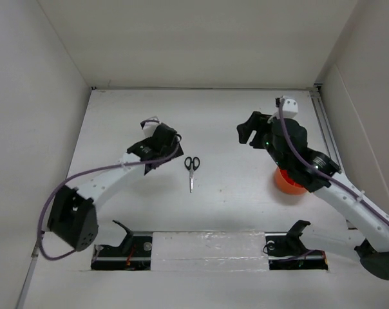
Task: Sort the stationery into containers
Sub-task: Place the pen in the storage box, then pick up the scissors from the center of the board.
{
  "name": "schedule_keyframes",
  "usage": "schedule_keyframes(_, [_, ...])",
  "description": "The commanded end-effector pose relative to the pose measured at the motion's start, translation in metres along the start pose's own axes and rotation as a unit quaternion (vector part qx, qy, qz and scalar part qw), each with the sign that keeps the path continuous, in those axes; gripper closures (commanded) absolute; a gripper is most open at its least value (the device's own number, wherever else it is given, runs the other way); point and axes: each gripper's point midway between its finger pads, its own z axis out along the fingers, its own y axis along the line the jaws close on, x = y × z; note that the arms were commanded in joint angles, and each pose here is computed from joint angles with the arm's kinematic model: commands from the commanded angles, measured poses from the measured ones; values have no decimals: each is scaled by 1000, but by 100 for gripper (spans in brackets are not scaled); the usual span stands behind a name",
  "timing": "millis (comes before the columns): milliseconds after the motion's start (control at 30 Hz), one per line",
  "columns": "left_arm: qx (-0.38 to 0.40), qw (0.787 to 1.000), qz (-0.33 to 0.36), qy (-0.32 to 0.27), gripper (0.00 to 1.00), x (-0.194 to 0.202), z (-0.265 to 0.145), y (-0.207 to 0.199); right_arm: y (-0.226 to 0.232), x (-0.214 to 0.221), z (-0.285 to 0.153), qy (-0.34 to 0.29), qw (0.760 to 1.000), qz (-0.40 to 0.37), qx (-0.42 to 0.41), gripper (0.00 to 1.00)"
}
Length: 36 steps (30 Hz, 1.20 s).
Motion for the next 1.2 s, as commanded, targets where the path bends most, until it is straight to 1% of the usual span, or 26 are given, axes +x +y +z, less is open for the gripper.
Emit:
schedule_keyframes(0, [44, 998, 0, 35, 0, -4, 40, -12, 12, -26, -36, -30, 998, 11, -58, 26])
schedule_keyframes(67, [25, 998, 21, 55, 0, 3, 62, -16, 13, -32, -50, -40, 996, 19, -76, 26])
schedule_keyframes(100, [29, 997, 31, 68, 0, 11, 66, -20, 11, -24, -51, -30, 996, 9, -78, 26])
schedule_keyframes(167, [33, 996, 41, 71, 0, 16, 77, -29, 7, -20, -53, -30, 996, 9, -78, 26])
schedule_keyframes(333, [39, 994, 63, 82, 0, 26, 85, -37, 4, 2, -50, -3, 997, -3, -82, 26])
schedule_keyframes(367, [42, 994, 61, 78, 0, 23, 84, -40, 4, 8, -49, 4, 996, -6, -85, 26])
schedule_keyframes(500, [33, 993, 71, 90, 10, 27, 94, -41, 8, 11, -50, 5, 995, -3, -99, 26])
schedule_keyframes(533, [32, 992, 73, 99, 13, 33, 97, -41, 10, 11, -51, 7, 995, -4, -104, 26])
schedule_keyframes(567, [32, 992, 73, 99, 19, 33, 97, -41, 11, 10, -51, 4, 994, -2, -106, 26])
schedule_keyframes(600, [26, 991, 76, 106, 21, 37, 99, -37, 11, 10, -51, 4, 994, -2, -106, 26])
schedule_keyframes(833, [10, 989, 88, 117, 26, 44, 98, -27, 9, 13, -50, 3, 994, -1, -106, 26])
schedule_keyframes(900, [-2, 988, 92, 121, 26, 48, 101, -22, 12, 11, -51, 1, 994, 1, -113, 26])
schedule_keyframes(1000, [-14, 986, 102, 131, 33, 55, 100, -16, 14, 12, -51, 3, 993, 0, -117, 26])
schedule_keyframes(1067, [-30, 984, 109, 140, 33, 62, 104, -9, 14, 12, -51, 3, 993, 0, -117, 26])
schedule_keyframes(1100, [-34, 983, 116, 142, 34, 64, 106, -12, 14, 12, -51, 3, 993, 0, -117, 26])
schedule_keyframes(1167, [-54, 979, 125, 153, 37, 68, 108, -5, 11, 9, -51, -2, 994, -4, -109, 26])
